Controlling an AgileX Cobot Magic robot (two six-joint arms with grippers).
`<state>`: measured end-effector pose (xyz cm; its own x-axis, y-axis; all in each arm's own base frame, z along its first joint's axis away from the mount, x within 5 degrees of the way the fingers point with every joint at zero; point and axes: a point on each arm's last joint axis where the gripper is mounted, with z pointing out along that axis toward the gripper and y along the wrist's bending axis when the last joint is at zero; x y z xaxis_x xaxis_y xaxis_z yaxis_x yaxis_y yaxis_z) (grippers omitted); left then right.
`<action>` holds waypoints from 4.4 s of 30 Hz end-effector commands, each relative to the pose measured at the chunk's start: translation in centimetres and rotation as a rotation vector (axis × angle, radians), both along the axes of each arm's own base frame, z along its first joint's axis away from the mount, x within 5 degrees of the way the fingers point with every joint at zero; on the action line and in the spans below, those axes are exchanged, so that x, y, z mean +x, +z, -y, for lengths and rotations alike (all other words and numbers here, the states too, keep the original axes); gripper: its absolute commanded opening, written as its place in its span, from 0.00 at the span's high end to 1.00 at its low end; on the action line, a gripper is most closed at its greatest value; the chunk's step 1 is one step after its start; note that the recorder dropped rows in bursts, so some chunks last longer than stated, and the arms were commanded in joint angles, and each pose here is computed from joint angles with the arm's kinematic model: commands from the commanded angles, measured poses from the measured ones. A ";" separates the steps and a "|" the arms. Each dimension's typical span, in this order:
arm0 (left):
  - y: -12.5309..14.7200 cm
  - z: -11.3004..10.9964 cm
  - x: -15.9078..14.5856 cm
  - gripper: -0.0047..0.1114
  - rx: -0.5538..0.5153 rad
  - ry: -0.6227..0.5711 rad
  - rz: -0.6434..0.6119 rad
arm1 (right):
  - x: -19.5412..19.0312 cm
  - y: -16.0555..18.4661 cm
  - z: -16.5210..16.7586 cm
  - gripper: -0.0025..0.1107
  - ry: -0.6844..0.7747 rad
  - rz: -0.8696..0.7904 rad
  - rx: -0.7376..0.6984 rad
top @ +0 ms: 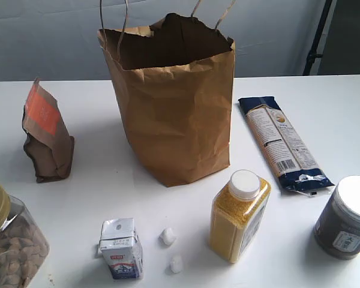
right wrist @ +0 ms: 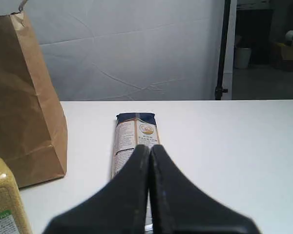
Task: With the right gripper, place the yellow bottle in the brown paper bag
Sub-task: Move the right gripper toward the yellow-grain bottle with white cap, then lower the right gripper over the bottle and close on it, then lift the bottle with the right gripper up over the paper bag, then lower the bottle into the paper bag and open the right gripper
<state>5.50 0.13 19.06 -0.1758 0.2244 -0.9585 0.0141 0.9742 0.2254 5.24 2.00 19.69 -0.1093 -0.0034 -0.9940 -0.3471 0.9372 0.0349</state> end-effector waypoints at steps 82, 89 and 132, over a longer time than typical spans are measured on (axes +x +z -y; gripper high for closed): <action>-0.1 0.0 0.0 0.96 -0.006 0.002 0.003 | 4.7 17.3 -19.0 0.98 0.566 -0.202 0.013; -0.1 0.0 0.0 0.96 -0.006 0.002 0.003 | 6.2 21.1 -20.2 0.98 0.482 -0.040 -0.009; -0.1 0.0 0.0 0.96 -0.006 0.002 0.003 | 19.8 16.3 -32.4 0.98 0.136 0.057 -0.031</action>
